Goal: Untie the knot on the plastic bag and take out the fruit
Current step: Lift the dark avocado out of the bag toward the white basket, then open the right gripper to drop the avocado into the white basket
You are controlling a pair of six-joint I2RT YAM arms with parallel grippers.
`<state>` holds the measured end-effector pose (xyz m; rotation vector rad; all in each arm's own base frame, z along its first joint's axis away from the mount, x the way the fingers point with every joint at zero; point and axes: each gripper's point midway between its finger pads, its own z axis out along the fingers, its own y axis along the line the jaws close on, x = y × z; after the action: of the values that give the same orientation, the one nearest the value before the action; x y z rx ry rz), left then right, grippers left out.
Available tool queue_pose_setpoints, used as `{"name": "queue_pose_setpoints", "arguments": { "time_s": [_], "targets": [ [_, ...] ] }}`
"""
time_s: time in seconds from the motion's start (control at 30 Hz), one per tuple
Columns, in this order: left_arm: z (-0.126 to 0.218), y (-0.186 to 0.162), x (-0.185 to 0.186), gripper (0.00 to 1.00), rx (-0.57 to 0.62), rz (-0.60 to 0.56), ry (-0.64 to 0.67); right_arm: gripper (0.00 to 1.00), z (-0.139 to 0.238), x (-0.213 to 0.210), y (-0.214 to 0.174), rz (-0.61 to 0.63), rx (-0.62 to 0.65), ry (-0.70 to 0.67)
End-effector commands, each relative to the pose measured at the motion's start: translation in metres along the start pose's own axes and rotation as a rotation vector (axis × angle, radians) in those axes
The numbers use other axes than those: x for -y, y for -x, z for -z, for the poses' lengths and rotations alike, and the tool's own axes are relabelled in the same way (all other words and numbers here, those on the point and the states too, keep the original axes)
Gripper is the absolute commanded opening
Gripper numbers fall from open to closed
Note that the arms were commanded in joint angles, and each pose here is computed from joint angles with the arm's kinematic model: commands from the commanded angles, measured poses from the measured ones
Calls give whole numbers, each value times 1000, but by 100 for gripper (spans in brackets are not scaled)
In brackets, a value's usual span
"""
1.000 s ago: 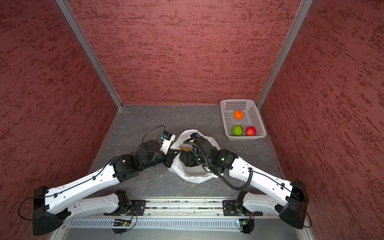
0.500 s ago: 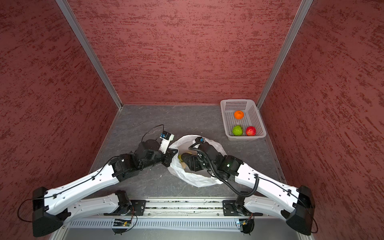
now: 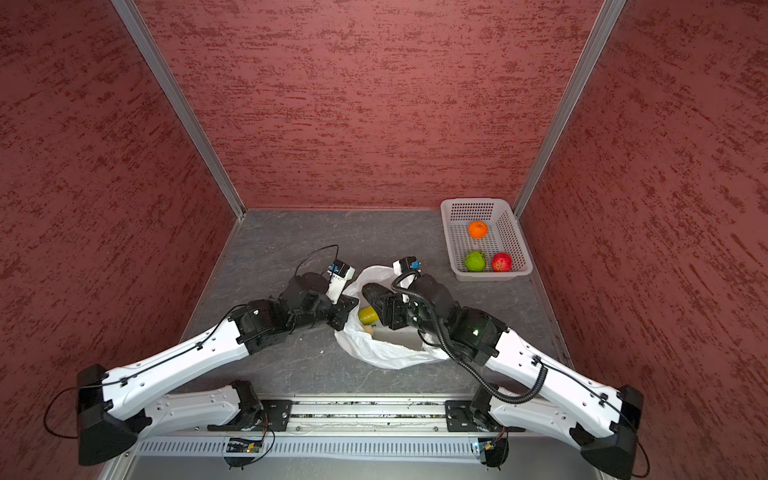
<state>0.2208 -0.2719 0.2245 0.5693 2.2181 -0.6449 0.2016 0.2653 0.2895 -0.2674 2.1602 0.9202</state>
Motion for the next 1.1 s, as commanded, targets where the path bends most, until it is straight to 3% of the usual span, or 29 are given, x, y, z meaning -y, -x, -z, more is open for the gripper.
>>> {"name": "queue_pose_setpoints", "arguments": {
  "time_s": [0.0, 0.33, 0.83, 1.07],
  "targets": [
    [7, 12, 0, 0, 26, -13, -7, 43, 13, -11, 38, 0, 124, -1],
    [11, 27, 4, 0, 70, -34, -26, 39, 25, 32, 96, -174, 395, -95],
    [19, 24, -3, 0, 84, -57, 3, 38, 80, 126, 185, -164, 685, -427],
    [26, 29, -12, 0, 108, -65, 34, 39, 104, 171, 202, -184, 762, -562]
  ]
}}
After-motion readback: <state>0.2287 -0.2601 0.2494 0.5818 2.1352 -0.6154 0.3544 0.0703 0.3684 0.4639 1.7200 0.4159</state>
